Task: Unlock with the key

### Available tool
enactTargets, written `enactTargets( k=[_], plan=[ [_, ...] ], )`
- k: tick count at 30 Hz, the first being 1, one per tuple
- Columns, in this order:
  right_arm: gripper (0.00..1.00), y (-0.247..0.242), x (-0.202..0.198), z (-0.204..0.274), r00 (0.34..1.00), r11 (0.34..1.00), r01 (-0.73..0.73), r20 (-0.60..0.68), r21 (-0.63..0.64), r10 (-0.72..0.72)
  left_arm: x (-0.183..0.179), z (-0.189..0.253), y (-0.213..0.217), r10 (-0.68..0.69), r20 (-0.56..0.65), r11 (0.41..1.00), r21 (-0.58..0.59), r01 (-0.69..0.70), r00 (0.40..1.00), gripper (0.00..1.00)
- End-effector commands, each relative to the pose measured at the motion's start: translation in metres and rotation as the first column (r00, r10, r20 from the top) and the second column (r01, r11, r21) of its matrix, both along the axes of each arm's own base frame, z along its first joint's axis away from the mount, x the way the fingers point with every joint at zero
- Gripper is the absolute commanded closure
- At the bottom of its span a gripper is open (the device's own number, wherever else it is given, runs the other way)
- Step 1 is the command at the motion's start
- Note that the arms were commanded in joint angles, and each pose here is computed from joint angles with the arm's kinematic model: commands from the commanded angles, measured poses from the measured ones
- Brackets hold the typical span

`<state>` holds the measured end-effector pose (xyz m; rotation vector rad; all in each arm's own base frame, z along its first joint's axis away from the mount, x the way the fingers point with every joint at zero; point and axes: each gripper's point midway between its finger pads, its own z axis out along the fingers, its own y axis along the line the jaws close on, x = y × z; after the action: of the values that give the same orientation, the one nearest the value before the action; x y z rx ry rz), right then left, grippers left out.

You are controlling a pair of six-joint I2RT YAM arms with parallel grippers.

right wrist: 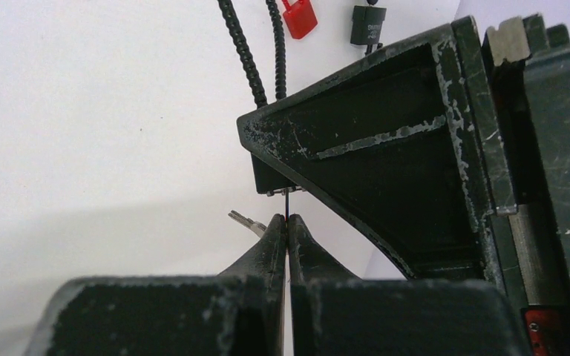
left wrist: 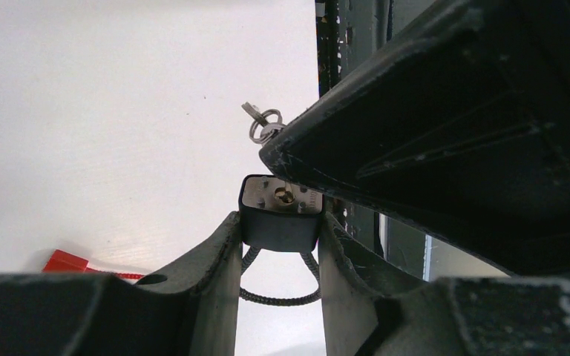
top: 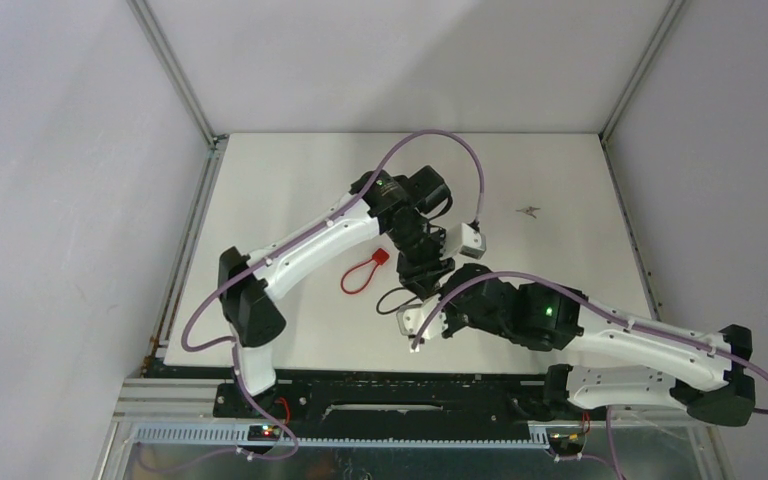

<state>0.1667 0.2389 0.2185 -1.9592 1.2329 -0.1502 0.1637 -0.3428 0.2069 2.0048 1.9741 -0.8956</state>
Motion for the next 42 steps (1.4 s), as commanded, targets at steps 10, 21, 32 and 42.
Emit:
enactTargets(
  k=[10, 21, 32, 42],
  plan=[
    [1.00, 0.029, -0.005, 0.010, 0.998, 0.998, -0.050, 0.038, 0.036, 0.049, 0.004, 0.015, -0.016, -0.018, 0.023, 0.996, -0.086, 0.020, 1.000, 1.00],
    [1.00, 0.020, -0.003, 0.011, 0.999, 0.992, -0.052, -0.007, 0.113, 0.053, -0.011, 0.020, -0.007, -0.125, 0.003, 0.978, -0.168, 0.124, 0.992, 1.00],
    [1.00, 0.023, -0.007, 0.008, 0.995, 0.985, -0.064, -0.067, 0.161, 0.075, -0.012, 0.025, -0.010, -0.164, 0.013, 0.963, -0.213, 0.163, 0.986, 1.00],
    [1.00, 0.032, -0.010, 0.004, 0.991, 0.982, -0.087, -0.087, 0.168, 0.103, -0.015, 0.021, -0.011, -0.192, 0.041, 0.962, -0.191, 0.196, 0.981, 1.00]
  ],
)
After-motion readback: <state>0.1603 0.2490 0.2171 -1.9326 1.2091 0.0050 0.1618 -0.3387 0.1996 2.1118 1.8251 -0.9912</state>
